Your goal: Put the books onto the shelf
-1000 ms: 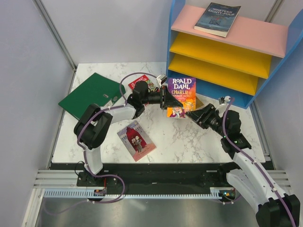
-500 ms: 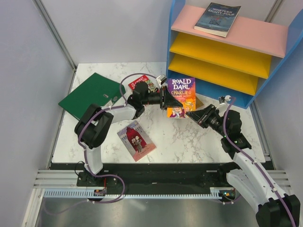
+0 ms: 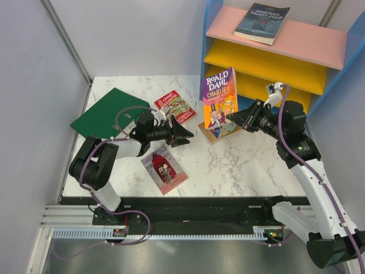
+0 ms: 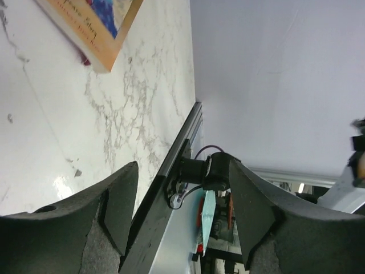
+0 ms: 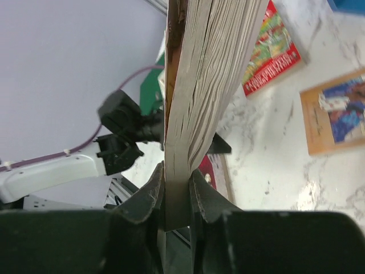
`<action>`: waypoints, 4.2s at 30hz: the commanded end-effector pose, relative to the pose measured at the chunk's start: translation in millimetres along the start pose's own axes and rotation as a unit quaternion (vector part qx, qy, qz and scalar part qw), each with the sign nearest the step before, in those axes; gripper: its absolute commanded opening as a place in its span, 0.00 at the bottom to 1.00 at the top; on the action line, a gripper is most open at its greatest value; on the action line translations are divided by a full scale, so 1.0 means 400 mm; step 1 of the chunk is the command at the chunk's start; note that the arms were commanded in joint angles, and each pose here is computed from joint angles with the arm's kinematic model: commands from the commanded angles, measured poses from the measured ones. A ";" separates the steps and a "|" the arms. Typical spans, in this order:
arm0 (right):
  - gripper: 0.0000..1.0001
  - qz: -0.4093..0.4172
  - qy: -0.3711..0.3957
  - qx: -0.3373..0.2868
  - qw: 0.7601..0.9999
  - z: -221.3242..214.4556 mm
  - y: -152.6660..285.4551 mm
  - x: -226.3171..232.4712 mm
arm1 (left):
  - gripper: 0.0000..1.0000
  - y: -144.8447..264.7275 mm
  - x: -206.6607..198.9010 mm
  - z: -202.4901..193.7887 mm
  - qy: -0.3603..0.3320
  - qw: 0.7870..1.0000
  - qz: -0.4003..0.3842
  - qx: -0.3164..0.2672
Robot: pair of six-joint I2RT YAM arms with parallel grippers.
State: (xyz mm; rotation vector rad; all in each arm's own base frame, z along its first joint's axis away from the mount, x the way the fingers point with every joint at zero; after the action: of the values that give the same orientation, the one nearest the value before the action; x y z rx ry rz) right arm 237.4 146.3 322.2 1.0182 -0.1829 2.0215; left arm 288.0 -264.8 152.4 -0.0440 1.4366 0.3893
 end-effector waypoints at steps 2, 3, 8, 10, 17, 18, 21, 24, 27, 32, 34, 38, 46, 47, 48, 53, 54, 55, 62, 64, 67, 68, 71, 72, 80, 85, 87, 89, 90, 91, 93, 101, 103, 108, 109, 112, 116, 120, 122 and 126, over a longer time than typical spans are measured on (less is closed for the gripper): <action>0.00 0.073 0.109 -0.023 0.991 0.114 0.024 0.133 | 0.72 0.021 0.044 -0.054 -0.030 0.999 0.020 0.010; 0.00 0.076 0.120 -0.039 0.989 0.143 0.034 0.158 | 0.72 0.023 0.050 -0.059 -0.030 0.999 0.019 0.010; 0.00 0.042 0.113 -0.081 0.989 0.240 0.011 0.186 | 0.71 0.033 0.084 -0.103 -0.023 0.999 0.030 0.023; 0.00 0.030 0.108 -0.104 0.988 0.295 -0.001 0.202 | 0.72 0.034 0.088 -0.119 -0.025 0.999 0.034 0.026; 0.00 0.035 0.087 -0.175 0.980 0.491 -0.008 0.266 | 0.72 0.031 0.101 -0.169 -0.024 0.998 0.043 0.042; 0.00 0.029 0.081 -0.185 0.979 0.519 -0.005 0.254 | 0.72 0.031 0.102 -0.175 -0.024 0.998 0.044 0.044; 0.00 0.018 0.045 -0.210 0.976 0.599 -0.018 0.221 | 0.71 0.032 0.102 -0.193 -0.026 0.998 0.047 0.045; 0.00 0.033 0.018 -0.236 0.971 0.660 -0.023 0.220 | 0.72 0.029 0.100 -0.213 -0.034 0.997 0.049 0.049; 0.00 0.041 -0.010 -0.269 0.962 0.726 -0.022 0.199 | 0.72 0.025 0.108 -0.235 -0.035 0.996 0.055 0.057; 0.00 0.061 -0.043 -0.294 0.953 0.785 -0.044 0.196 | 0.71 0.016 0.119 -0.271 -0.041 0.995 0.063 0.067; 0.00 0.072 -0.052 -0.296 0.951 0.806 -0.065 0.183 | 0.70 0.014 0.122 -0.283 -0.043 0.995 0.065 0.067; 0.00 0.076 -0.096 -0.290 0.949 0.842 -0.118 0.125 | 0.70 0.008 0.114 -0.296 -0.055 0.994 0.057 0.073; 0.02 0.058 -0.118 -0.316 0.940 0.872 -0.139 0.064 | 0.70 -0.005 0.121 -0.321 -0.060 0.993 0.052 0.082; 0.02 0.055 -0.120 -0.315 0.940 0.872 -0.145 0.054 | 0.70 -0.007 0.126 -0.326 -0.058 0.993 0.053 0.085; 0.02 0.053 -0.124 -0.314 0.940 0.871 -0.149 0.048 | 0.70 -0.008 0.128 -0.327 -0.058 0.993 0.052 0.083; 0.09 0.041 -0.143 -0.302 0.942 0.859 -0.175 0.004 | 0.69 -0.010 0.136 -0.336 -0.054 0.994 0.047 0.088; 0.10 0.041 -0.142 -0.299 0.943 0.858 -0.177 0.000 | 0.69 -0.010 0.137 -0.337 -0.053 0.993 0.047 0.089; 0.15 0.040 -0.147 -0.294 0.944 0.853 -0.183 -0.006 | 0.69 -0.011 0.137 -0.337 -0.053 0.993 0.047 0.091; 0.23 0.024 -0.156 -0.280 0.947 0.821 -0.190 -0.039 | 0.69 -0.011 0.137 -0.337 -0.054 0.993 0.046 0.090; 0.24 0.017 -0.157 -0.283 0.946 0.820 -0.189 -0.050 | 0.69 -0.011 0.139 -0.338 -0.054 0.993 0.046 0.090; 0.25 0.017 -0.156 -0.287 0.945 0.823 -0.184 -0.047 | 0.69 -0.011 0.140 -0.338 -0.054 0.993 0.046 0.090; 0.25 0.016 -0.157 -0.287 0.945 0.823 -0.187 -0.052 | 0.69 -0.011 0.139 -0.338 -0.053 0.993 0.046 0.091; 0.26 0.017 -0.162 -0.284 0.945 0.823 -0.191 -0.057 | 0.69 -0.012 0.141 -0.338 -0.054 0.993 0.046 0.090; 0.29 0.017 -0.164 -0.282 0.945 0.821 -0.194 -0.060 | 0.69 -0.012 0.142 -0.338 -0.053 0.993 0.047 0.091; 0.66 -0.001 -0.172 -0.285 0.943 0.802 -0.173 -0.081 | 0.69 -0.009 0.148 -0.343 -0.050 0.993 0.046 0.092; 0.86 -0.009 -0.173 -0.284 0.943 0.791 -0.152 -0.088 | 0.68 -0.007 0.152 -0.347 -0.047 0.994 0.046 0.092; 0.98 -0.019 -0.173 -0.281 0.944 0.785 -0.148 -0.098 | 0.68 -0.007 0.152 -0.346 -0.046 0.994 0.045 0.091; 0.98 -0.024 -0.168 -0.282 0.944 0.783 -0.137 -0.099 | 0.68 -0.006 0.151 -0.347 -0.046 0.994 0.042 0.091; 0.98 -0.030 -0.171 -0.283 0.943 0.779 -0.134 -0.108 | 0.68 -0.005 0.152 -0.349 -0.046 0.994 0.043 0.091; 0.98 -0.030 -0.168 -0.285 0.943 0.778 -0.125 -0.101 | 0.68 -0.004 0.153 -0.350 -0.045 0.994 0.043 0.091; 0.98 -0.037 -0.166 -0.286 0.943 0.772 -0.116 -0.108 | 0.68 -0.002 0.154 -0.351 -0.044 0.994 0.042 0.090; 0.98 -0.066 -0.153 -0.277 0.946 0.722 -0.064 -0.112 | 0.69 0.002 0.160 -0.354 -0.040 0.995 0.043 0.086; 0.98 -0.081 -0.119 -0.272 0.951 0.695 -0.032 -0.094 | 0.70 0.002 0.166 -0.351 -0.036 0.994 0.058 0.087; 0.98 -0.144 -0.073 -0.213 0.964 0.525 0.029 -0.124 | 0.72 -0.024 0.120 -0.295 -0.075 0.990 0.085 0.084; 0.98 -0.154 -0.050 -0.200 0.966 0.491 0.038 -0.136 | 0.72 -0.019 0.125 -0.291 -0.067 0.988 0.105 0.088; 0.98 -0.185 -0.042 -0.163 0.968 0.351 0.068 -0.185 | 0.74 -0.017 0.050 -0.214 -0.095 0.989 0.102 0.047; 0.98 -0.211 -0.022 -0.096 0.973 0.145 0.085 -0.272 | 0.78 0.045 0.053 -0.138 -0.084 0.977 0.194 -0.003; 0.98 -0.227 -0.036 -0.033 0.973 -0.004 0.081 -0.348 | 0.84 0.104 0.051 -0.088 -0.076 0.965 0.246 -0.054; 0.98 -0.239 -0.059 -0.004 0.969 -0.076 0.077 -0.394 | 0.85 0.137 0.062 -0.060 -0.069 0.955 0.275 -0.091; 0.98 -0.233 -0.090 0.014 0.968 -0.142 0.043 -0.431 | 0.89 0.177 0.088 -0.018 -0.044 0.941 0.309 -0.132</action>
State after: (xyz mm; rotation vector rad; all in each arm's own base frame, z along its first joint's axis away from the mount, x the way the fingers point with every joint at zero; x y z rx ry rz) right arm 241.8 44.8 175.9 1.1462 -0.0027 1.4585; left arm 256.0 -221.0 142.0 0.1673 1.2928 0.9023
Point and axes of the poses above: each gripper's point midway between its finger pads, its own y axis back along the fingers, its own x axis along the line the jaws close on, z = x × y, the point moved 4 cm from there along y, back along the fingers, and after that the axes turned 3 degrees about y, right-handed, at the moved point
